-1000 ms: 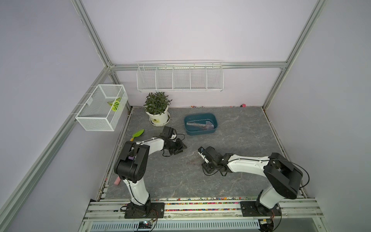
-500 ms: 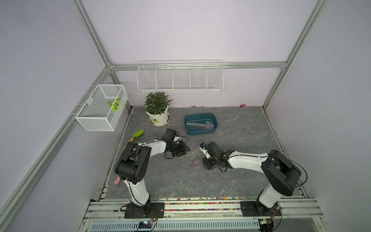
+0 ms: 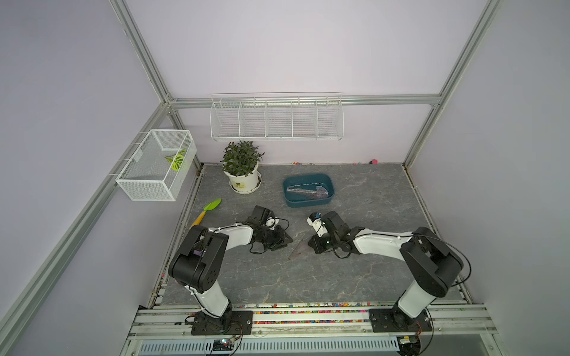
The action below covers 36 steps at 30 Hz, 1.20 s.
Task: Put the scattered rulers into the storage box
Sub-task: Adjust the ruler at the center of the board.
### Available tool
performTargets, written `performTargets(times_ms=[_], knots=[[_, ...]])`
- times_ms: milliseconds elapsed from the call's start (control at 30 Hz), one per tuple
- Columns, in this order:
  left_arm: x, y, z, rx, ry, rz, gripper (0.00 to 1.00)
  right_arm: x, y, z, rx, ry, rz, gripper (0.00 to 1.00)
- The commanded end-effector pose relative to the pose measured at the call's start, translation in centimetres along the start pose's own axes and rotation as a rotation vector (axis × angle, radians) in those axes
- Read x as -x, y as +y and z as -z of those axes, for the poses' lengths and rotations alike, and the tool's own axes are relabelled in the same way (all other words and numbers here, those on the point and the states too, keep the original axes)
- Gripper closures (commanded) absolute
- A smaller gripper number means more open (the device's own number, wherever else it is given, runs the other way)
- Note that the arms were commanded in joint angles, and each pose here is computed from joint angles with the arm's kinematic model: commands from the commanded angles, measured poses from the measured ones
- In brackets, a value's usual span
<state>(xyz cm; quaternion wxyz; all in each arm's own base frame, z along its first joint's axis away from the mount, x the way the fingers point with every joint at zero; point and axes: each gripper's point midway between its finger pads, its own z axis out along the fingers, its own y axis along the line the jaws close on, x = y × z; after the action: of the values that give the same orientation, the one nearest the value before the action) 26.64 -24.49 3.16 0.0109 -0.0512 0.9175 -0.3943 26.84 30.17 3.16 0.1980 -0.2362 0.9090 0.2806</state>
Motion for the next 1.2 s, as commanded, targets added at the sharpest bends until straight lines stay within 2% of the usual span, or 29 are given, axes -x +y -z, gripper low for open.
performTargets(times_ms=[0, 400, 800, 967, 1167], knots=[[-1.9, 2.3, -0.8, 0.067, 0.056, 0.048, 0.6, 0.5, 0.5, -0.6, 0.042, -0.003, -0.025, 0.93], [-2.5, 3.1, -1.3, 0.088, 0.082, 0.063, 0.6, -2.1, -1.7, -1.4, -0.007, 0.039, -0.072, 0.96], [-5.2, 4.7, -0.2, 0.158, 0.115, 0.115, 0.6, -5.5, -3.4, -2.4, -0.014, 0.073, -0.137, 0.97], [-5.4, 5.1, 0.8, 0.213, 0.093, 0.129, 0.6, -5.7, -3.3, -2.6, 0.0, 0.067, -0.141, 0.98], [-5.3, 4.8, 0.7, 0.196, 0.087, 0.13, 0.6, -4.2, -2.3, -1.4, 0.021, 0.034, -0.122, 0.98]])
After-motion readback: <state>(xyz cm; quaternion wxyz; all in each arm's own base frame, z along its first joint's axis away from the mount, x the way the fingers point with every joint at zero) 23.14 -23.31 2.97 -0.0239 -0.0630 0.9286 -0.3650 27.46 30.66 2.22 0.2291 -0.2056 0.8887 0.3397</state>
